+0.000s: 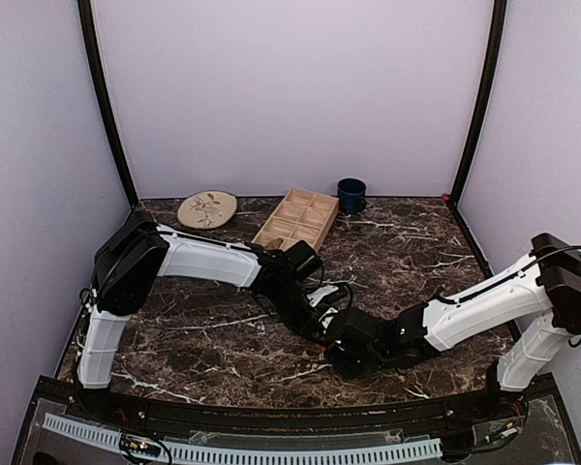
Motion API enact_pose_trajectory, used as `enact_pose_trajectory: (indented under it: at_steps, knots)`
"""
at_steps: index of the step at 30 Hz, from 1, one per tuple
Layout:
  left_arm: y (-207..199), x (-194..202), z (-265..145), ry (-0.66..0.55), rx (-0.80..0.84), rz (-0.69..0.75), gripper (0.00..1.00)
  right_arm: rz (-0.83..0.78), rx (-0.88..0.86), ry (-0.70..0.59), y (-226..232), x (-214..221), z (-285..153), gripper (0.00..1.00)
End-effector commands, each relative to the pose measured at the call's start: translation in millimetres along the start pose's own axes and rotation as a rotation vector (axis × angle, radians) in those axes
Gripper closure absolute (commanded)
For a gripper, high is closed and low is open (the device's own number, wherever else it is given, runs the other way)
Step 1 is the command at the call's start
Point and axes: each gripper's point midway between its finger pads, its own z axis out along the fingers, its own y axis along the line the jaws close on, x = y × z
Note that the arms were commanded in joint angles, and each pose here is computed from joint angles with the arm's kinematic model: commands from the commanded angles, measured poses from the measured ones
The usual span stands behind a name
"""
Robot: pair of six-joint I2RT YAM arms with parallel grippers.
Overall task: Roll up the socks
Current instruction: Roll the sock at the center of the board.
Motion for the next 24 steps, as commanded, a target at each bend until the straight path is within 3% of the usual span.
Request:
enact_pose_trajectory:
  at_steps: [1,9,14,18,22,24]
  knots:
    - [17.1,30.2,9.9,0.105,-0.063,-0.037,1.00,0.058,0.071,0.138,-20.3,38.2,11.1,0.47]
    - [24.0,31.4,7.2,0.106,-0.074,-0.066,1.00,0.160,0.094,0.173,-28.5,53.4,3.5,0.63]
    - [25.9,29.7,7.0,0.098,-0.080,-0.087,1.00,0.217,0.088,0.156,-32.5,54.7,-7.1,0.65]
    - [25.5,28.6,9.1,0.091,-0.070,-0.108,1.00,0.231,0.058,0.166,-27.7,58.5,-7.4,0.74]
    - [22.0,27.0,9.8,0.086,-0.053,-0.121,1.00,0.236,0.046,0.164,-24.0,60.3,-8.3,0.75]
    - [22.2,26.6,9.5,0.086,-0.057,-0.123,1.00,0.237,0.052,0.137,-24.0,54.4,-12.3,0.69]
